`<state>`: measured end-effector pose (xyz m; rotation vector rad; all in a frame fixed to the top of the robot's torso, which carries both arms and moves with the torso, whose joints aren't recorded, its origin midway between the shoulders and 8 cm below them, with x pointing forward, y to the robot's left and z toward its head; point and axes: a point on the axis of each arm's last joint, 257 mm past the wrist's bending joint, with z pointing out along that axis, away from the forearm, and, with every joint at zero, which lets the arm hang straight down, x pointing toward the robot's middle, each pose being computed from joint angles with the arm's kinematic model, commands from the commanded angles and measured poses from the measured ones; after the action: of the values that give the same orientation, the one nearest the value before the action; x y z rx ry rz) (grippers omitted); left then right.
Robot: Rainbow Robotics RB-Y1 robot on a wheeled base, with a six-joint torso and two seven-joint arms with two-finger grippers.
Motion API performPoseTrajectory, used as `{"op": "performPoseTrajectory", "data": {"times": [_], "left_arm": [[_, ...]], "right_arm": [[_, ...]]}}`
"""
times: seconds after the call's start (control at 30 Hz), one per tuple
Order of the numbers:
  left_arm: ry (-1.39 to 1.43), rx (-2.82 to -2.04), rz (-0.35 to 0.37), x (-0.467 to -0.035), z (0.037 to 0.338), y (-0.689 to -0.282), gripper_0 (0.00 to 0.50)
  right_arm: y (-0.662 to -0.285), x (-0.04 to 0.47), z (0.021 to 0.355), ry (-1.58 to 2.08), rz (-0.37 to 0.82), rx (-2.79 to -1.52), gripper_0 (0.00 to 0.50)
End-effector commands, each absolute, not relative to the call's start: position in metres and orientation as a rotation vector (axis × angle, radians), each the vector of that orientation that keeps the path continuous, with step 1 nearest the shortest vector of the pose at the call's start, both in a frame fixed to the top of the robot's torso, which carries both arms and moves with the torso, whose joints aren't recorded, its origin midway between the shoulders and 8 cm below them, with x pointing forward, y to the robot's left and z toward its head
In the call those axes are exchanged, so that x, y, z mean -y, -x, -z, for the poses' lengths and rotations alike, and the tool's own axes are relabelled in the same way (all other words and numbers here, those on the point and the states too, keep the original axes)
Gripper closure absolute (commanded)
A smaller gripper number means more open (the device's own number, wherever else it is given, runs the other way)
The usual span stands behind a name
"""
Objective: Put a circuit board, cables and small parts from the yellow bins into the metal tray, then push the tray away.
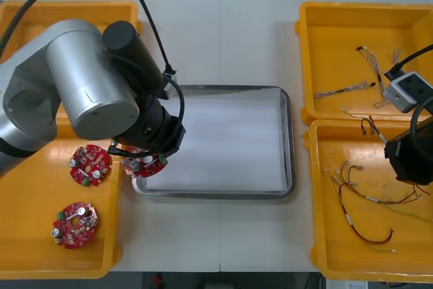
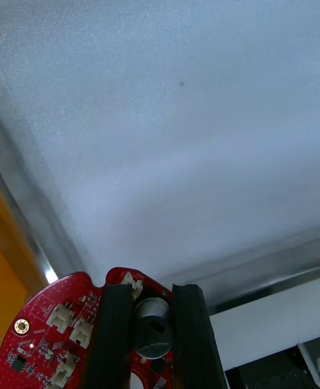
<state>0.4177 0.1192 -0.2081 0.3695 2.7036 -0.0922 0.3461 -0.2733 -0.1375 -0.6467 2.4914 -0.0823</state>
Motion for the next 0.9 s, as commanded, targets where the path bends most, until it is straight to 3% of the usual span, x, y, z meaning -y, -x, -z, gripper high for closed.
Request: {"op": "performPoseTrajectory", "data": {"times": [0.03, 0.6, 0.67, 0.7, 0.73, 0.77, 0.9], "left_arm": [[-0.295, -2.669, 0.125, -0.097, 0.211, -0.432, 0.5], [-0.232, -2.674, 0.107, -0.089, 0.246, -0.443, 0.483], [-0.222, -2.677, 0.117, -0.086, 0.246, -0.443, 0.255], [-0.221, -2.677, 0.12, -0.085, 0.246, -0.442, 0.217], [-0.214, -2.678, 0.124, -0.085, 0.246, -0.442, 0.089], [-0.21, -2.679, 0.126, -0.084, 0.246, -0.442, 0.0], [-0.204, -2.676, 0.137, -0.081, 0.245, -0.442, 0.0]], "right_arm": [[-0.349, 0.28, 0.129, 0.67, 0.147, -2.476, 0.5], [-0.35, 0.281, 0.129, 0.666, 0.151, -2.475, 0.5], [-0.35, 0.281, 0.129, 0.666, 0.151, -2.475, 0.5], [-0.35, 0.281, 0.129, 0.666, 0.151, -2.475, 0.5], [-0.35, 0.281, 0.129, 0.669, 0.15, -2.474, 0.5], [-0.35, 0.281, 0.129, 0.669, 0.15, -2.474, 0.5], [-0.35, 0.281, 0.128, 0.667, 0.152, -2.474, 0.5]]}}
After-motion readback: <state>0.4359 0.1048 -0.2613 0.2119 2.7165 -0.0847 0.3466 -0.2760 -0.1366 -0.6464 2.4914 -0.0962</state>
